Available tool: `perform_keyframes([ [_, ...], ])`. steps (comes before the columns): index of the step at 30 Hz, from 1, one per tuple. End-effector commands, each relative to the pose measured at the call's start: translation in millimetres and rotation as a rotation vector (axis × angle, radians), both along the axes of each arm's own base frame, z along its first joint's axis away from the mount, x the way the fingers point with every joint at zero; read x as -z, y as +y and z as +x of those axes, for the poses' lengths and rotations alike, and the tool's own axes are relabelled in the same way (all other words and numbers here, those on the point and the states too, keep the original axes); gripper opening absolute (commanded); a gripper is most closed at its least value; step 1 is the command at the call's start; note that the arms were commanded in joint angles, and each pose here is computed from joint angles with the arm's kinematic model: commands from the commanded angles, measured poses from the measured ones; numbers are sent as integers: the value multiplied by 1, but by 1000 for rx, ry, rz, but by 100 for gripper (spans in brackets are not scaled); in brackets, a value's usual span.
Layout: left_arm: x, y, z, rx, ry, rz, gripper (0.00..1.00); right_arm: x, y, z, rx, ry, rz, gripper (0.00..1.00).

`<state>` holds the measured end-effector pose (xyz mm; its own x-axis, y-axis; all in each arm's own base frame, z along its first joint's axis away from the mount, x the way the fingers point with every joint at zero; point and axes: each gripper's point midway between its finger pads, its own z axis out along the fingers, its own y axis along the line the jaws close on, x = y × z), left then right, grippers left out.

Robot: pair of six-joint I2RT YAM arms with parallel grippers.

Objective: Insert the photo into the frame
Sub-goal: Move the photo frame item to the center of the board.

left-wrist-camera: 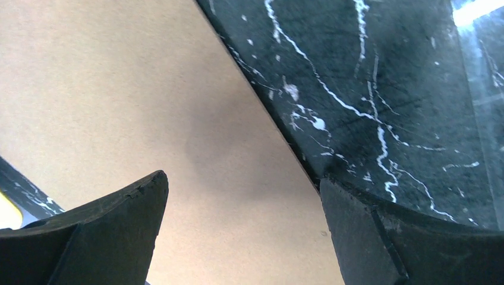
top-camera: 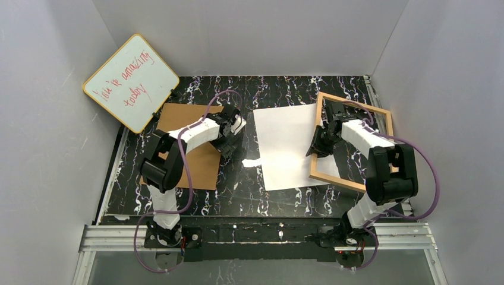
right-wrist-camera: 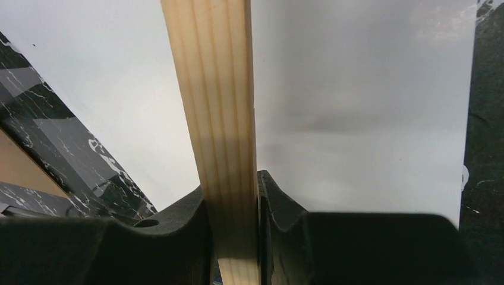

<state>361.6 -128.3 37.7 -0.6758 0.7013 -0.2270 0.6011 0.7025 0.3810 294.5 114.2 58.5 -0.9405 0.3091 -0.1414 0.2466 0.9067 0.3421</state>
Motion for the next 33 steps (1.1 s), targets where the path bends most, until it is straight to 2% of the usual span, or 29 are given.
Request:
perform_keyframes([
  [1, 3, -6, -24, 12, 144, -37, 98, 6, 5, -8, 61, 34, 29, 12],
  [5, -8, -33, -26, 25, 174, -156, 98, -3, 15, -2, 74, 3, 77, 10],
  [8, -25, -65, -24, 96, 160, -246, 98, -16, 23, 3, 67, -20, 125, 10],
  [13, -52, -124, -4, 313, 40, -377, 98, -59, 57, 13, 27, -87, 349, 9],
  [19, -51, -177, 7, 625, 11, -494, 98, -130, 66, 39, 2, -201, 411, 1],
  [23, -48, -211, 13, 797, -33, -489, 98, -171, 59, 42, -4, -278, 441, 1],
  [26, -42, -229, 11, 965, -55, -431, 98, -195, 46, 39, 33, -315, 503, 1],
  [30, -35, -244, 8, 1064, -76, -416, 98, -210, 28, 34, 74, -347, 560, 1],
  [33, -25, -251, -8, 1209, -74, -365, 98, -215, 12, 32, 99, -359, 590, 1],
])
